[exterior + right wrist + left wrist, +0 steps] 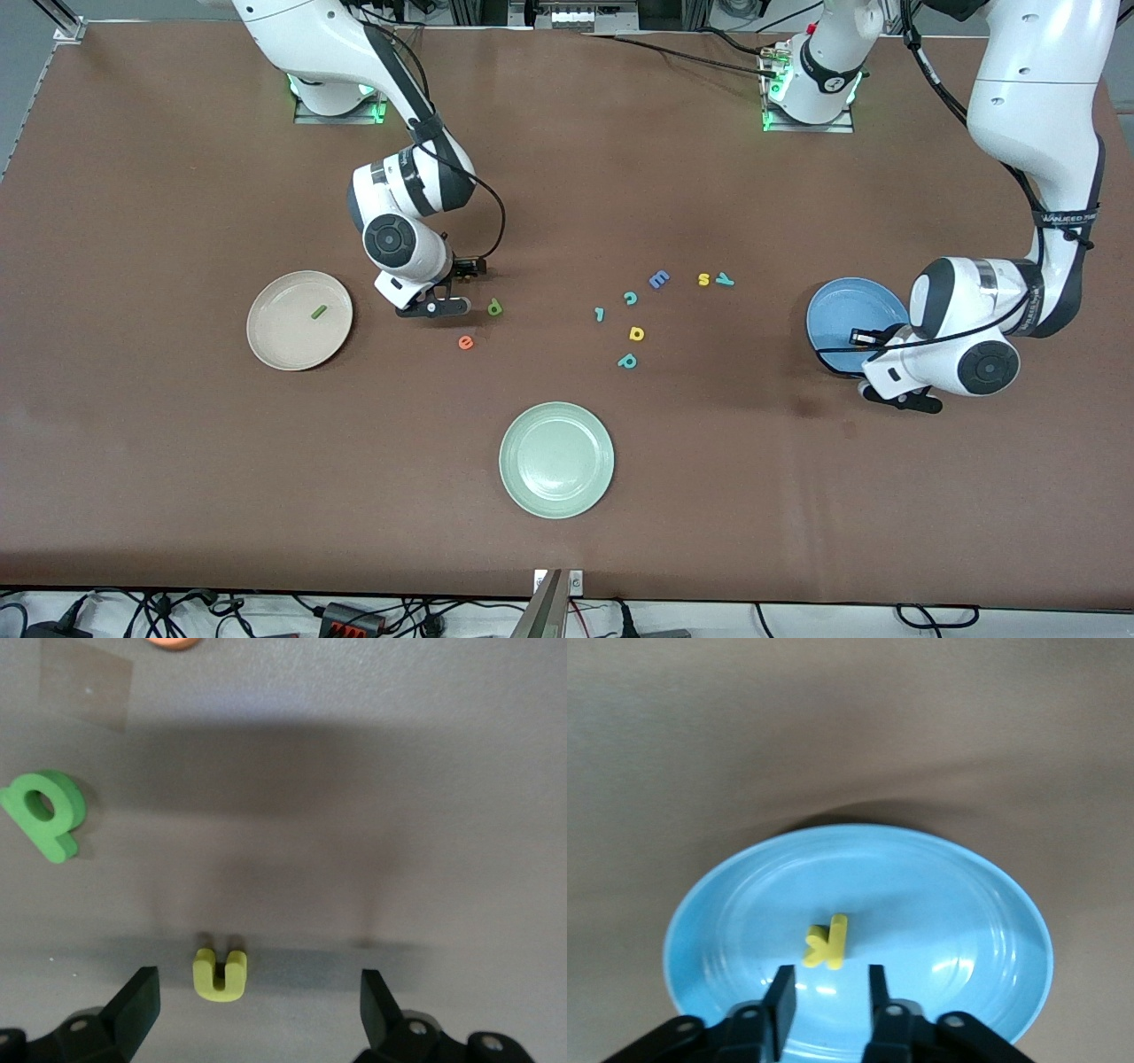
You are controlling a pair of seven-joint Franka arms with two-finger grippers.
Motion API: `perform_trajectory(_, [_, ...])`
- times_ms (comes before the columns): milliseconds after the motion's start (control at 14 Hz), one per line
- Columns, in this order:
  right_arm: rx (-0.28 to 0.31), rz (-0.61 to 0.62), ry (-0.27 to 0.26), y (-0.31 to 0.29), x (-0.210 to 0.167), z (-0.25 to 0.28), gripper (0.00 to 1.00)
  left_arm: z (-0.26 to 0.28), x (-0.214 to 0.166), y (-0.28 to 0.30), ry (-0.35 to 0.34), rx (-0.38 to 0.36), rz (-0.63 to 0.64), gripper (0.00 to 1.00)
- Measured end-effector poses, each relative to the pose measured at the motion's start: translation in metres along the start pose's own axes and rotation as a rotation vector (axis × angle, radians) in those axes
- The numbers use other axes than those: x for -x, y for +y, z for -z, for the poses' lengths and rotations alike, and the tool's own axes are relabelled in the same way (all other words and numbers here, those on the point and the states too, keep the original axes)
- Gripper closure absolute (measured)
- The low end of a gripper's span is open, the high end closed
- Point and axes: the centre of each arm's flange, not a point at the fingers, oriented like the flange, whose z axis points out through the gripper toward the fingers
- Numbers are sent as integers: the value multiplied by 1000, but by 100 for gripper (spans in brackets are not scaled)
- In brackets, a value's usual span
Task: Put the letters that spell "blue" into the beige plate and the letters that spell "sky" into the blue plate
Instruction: 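Grasp the yellow u with the right gripper and drop it in the beige plate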
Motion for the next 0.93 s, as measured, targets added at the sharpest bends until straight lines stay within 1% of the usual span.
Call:
perform_trajectory(142, [2, -2, 0, -5, 3, -1, 3, 2, -2, 10, 2, 2, -17, 36])
perform_trajectory(214, [3, -2, 0, -7, 3, -1, 8, 4, -2, 21, -4, 13, -31, 25])
perform_trajectory(285, [4, -1, 0, -8, 4, -2, 9, 8, -1, 37, -15, 43, -41, 14])
perform_trajectory(356, [5, 2, 2, -10, 5, -2, 15, 13, 0, 54, -24, 80, -34, 5])
perform_trajectory(427, [5, 5, 7, -12, 5, -3, 26, 19, 2, 67, -30, 113, -19, 0])
perform_trajectory(499, [5, 7, 11, -14, 5, -5, 30, 25, 4, 78, -33, 146, -8, 0])
perform_trajectory(570, [6, 9, 12, -14, 5, -6, 30, 28, 7, 87, -35, 176, 1, 0])
perform_trajectory(641, [6, 8, 13, -14, 5, -6, 37, 31, 11, 97, -38, 193, 10, 0])
perform_trajectory(712, [5, 7, 16, -14, 4, -4, 48, 32, 17, 108, -43, 197, 27, 0])
perform_trajectory(784, [3, 7, 19, -14, 4, -2, 60, 30, 25, 121, -44, 194, 46, 0])
perform_trajectory(855, [2, 6, 20, -14, 4, -1, 70, 26, 32, 134, -30, 188, 66, 0])
perform_trajectory(926, [1, 5, 22, -14, 3, 0, 74, 19, 39, 148, -8, 185, 88, 0])
